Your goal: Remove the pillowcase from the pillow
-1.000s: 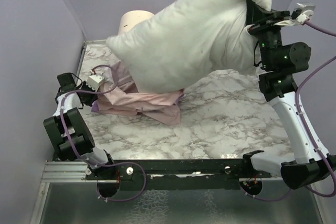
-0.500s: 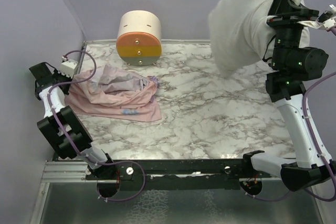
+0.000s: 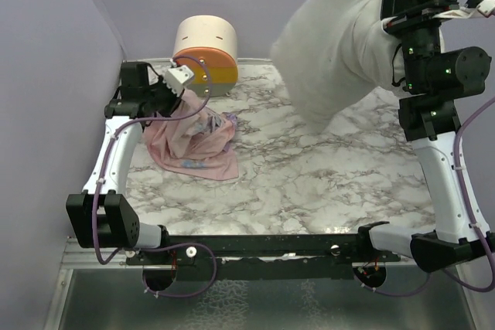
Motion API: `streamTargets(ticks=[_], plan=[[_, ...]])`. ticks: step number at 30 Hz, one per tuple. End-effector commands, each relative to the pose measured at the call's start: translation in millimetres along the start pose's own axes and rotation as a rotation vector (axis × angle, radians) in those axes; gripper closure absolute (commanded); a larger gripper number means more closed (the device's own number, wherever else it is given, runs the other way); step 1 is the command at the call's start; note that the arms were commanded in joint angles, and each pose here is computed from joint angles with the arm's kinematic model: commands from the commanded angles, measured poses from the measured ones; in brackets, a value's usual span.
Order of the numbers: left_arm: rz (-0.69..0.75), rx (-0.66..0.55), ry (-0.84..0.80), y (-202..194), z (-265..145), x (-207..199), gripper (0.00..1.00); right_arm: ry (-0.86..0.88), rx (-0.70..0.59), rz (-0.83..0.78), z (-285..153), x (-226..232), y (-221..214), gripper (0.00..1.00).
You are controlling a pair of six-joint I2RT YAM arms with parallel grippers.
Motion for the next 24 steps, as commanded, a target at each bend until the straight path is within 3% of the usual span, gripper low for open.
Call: streamTargets(ticks=[1, 5, 6, 9, 15, 16, 20, 21, 24], plan=[[-0.016, -0.074, -0.104, 45, -15, -45, 0.91, 0.065, -0.126, 0.127, -1, 20, 68, 0.99], [-0.017, -0.084, -0.053, 64, -20, -38, 0.11, -0.152, -0.021, 0.093, -2, -10, 56, 0.99], [-0.011, -0.084, -0.021, 68, -22, -33, 0.02, -0.197, 0.017, 0.071, -4, -17, 46, 0.99], [0.003, -0.073, 0.082, 69, -24, -15, 0.01, -0.304, 0.155, 0.005, -16, -37, -6, 0.99], [0.009, -0.081, 0.115, 67, -33, -10, 0.01, -0.478, 0.517, -0.158, -75, -85, -165, 0.96], [0.014, -0.084, 0.117, 66, -34, -11, 0.01, -0.501, 0.561, -0.167, -90, -93, -188, 0.86], [0.004, -0.095, 0.143, 58, -35, -10, 0.01, -0.505, 0.718, -0.210, -138, -113, -254, 0.06], [-0.004, -0.101, 0.153, 57, -33, -9, 0.01, -0.508, 0.748, -0.231, -144, -115, -261, 0.00], [-0.061, -0.151, 0.205, 52, -27, 0, 0.01, -0.581, 0.756, -0.299, -160, -128, -262, 0.01]])
Point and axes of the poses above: each gripper's point midway between its finger pads, its own z axis out along the fingers, its own x axis along the line the jaws close on, y = z × x, the point moved 4 cm from there along -z, back along the fingers, and after that the axes turned 11 degrees about -z, right-handed, at the moved point
